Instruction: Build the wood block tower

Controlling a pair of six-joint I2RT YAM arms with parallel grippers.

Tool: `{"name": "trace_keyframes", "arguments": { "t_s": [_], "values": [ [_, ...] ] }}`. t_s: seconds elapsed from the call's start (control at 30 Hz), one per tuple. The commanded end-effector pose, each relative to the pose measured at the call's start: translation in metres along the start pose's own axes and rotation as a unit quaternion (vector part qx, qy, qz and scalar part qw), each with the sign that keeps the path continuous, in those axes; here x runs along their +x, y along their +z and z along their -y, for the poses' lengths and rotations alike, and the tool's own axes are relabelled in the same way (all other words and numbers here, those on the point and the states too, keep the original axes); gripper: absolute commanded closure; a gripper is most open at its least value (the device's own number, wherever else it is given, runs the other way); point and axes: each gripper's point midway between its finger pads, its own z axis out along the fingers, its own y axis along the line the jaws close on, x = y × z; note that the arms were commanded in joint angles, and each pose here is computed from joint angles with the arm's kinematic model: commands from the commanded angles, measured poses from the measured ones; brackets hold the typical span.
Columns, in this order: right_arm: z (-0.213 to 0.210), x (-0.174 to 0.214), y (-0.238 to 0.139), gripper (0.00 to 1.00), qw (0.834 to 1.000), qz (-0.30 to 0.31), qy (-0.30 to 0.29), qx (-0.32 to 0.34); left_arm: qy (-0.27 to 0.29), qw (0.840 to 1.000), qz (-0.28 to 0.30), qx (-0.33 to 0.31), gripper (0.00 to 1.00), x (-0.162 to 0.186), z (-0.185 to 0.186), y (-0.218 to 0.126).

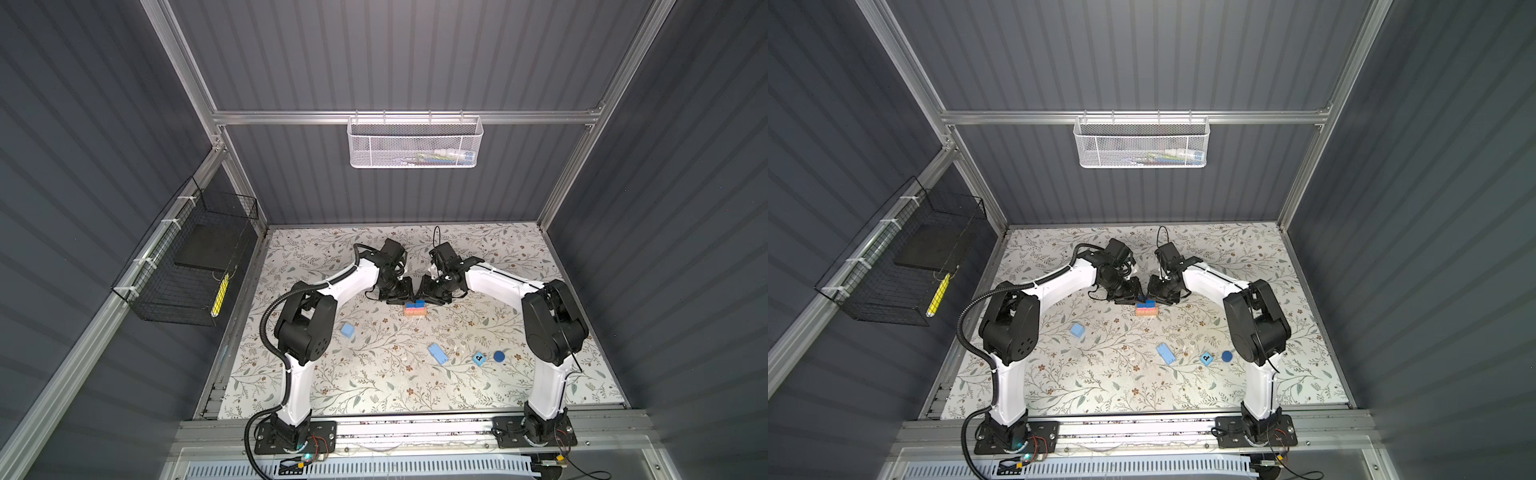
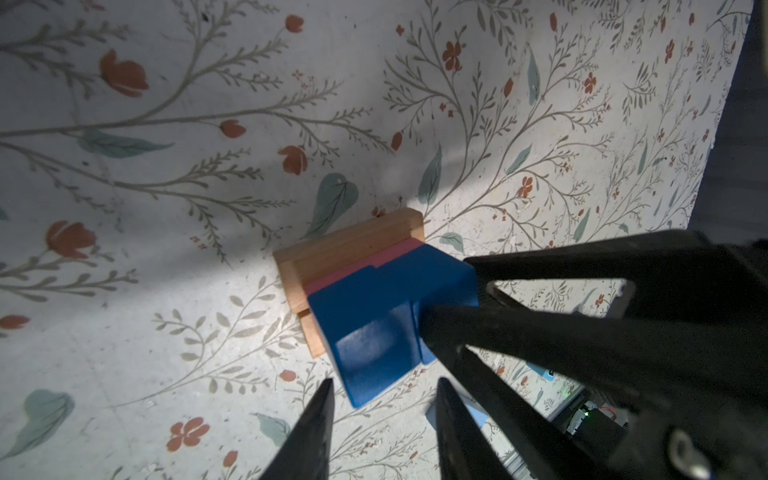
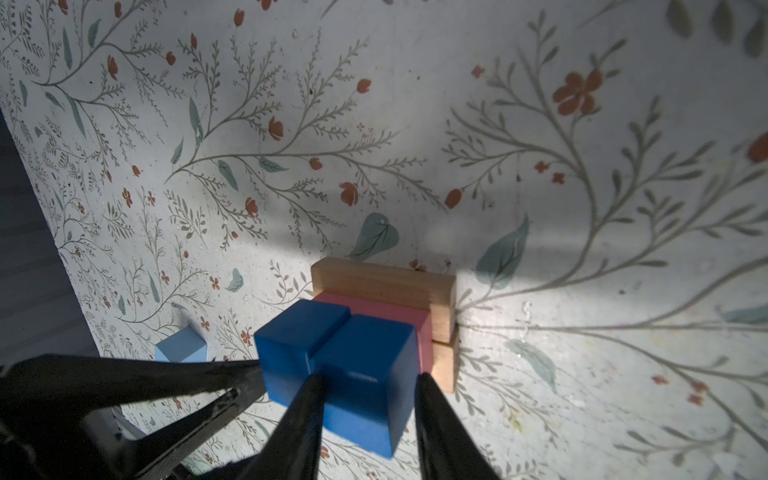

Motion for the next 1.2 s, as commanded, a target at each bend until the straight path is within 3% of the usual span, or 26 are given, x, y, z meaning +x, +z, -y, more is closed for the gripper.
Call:
{"name": "trace_keyframes", "arguments": {
  "t_s": [0.0,0.9,1.17],
  "values": [
    [0.008,0.005,-0.006,0.6,1.0,-0.002,0.007,0.018,0.002,1.0,-0.005,0.002,0.58,-0.001,0.005,-0.001],
    [-0.002,-0.006,-0.04,0.52,0.999,0.044,0.008,0.008,0.017,1.0,0.018,0.003,0.53,-0.004,0.015,-0.025],
    [0.007,0.014,-0.062,0.52,0.997,0.064,0.029,0.016,0.029,0.999,0.041,-0.005,0.53,0.0,0.017,-0.046]
  ]
}}
